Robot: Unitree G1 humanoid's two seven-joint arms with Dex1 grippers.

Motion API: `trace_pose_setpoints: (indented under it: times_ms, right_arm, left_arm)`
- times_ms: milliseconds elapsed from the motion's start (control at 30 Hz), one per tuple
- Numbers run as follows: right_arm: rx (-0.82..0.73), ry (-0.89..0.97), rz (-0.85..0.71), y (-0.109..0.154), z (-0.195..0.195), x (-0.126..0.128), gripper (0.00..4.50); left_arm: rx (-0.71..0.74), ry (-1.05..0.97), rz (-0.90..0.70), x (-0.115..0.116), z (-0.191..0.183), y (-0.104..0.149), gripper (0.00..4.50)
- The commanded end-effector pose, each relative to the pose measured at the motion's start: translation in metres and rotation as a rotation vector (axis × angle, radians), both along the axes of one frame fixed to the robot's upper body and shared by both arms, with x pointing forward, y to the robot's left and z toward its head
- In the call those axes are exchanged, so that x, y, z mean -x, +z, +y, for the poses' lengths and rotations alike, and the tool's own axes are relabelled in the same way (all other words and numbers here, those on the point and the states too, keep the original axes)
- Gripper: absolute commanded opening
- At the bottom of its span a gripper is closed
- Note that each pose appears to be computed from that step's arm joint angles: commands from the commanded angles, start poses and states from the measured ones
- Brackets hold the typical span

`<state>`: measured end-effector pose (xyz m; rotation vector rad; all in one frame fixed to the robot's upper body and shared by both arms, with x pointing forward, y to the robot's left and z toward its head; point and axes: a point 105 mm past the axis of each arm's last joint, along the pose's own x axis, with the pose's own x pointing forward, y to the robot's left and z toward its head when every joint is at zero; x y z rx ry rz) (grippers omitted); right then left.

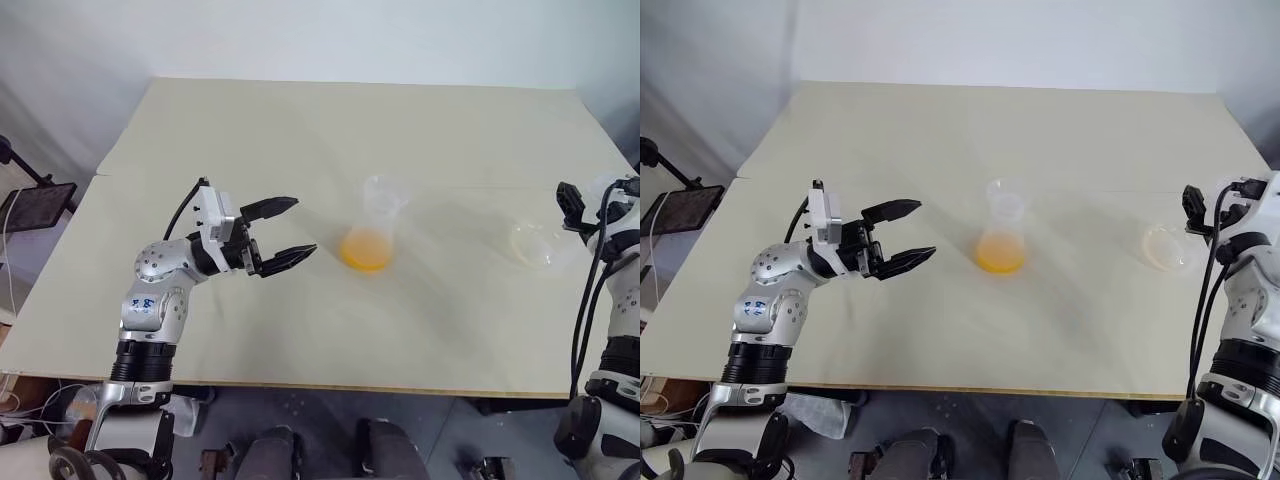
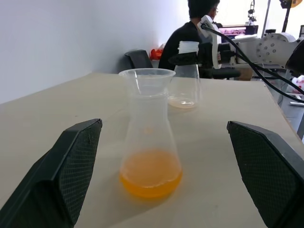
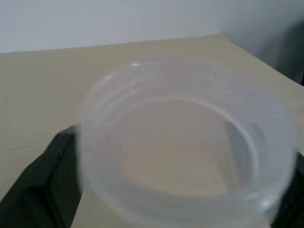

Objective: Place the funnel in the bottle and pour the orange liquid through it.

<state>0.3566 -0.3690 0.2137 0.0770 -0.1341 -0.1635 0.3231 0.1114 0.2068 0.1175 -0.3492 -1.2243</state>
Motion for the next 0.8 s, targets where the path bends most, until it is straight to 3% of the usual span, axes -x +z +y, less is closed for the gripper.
trace_pose_setpoints:
  times_ms: [33,233,367,500,633,800]
  right_arm:
    - [0.067,0.036,-0.087,0.035,-0.006,0.023,4.43]
    - [0.068,0.189,-0.104,0.042,-0.001,0.05,4.43]
    - [0.145,0.398,-0.099,0.038,0.015,0.09,4.43]
    - [0.135,0.658,0.031,0.011,0.045,0.121,4.43]
    - [0.361,0.94,0.149,-0.019,0.094,0.141,4.43]
    - [0.434,1.146,0.132,-0.037,0.138,0.154,4.43]
  left_arm:
    - [0.002,-0.005,-0.033,0.006,0.004,0.009,4.5]
    - [-0.022,0.006,-0.009,0.007,0.013,0.002,4.5]
    - [-0.082,0.039,0.043,0.009,0.032,-0.011,4.5]
    - [-0.101,0.079,0.083,0.013,0.047,-0.018,4.5]
    - [-0.155,0.126,0.088,0.02,0.061,-0.027,4.5]
    - [-0.239,0.209,0.122,0.026,0.072,-0.043,4.5]
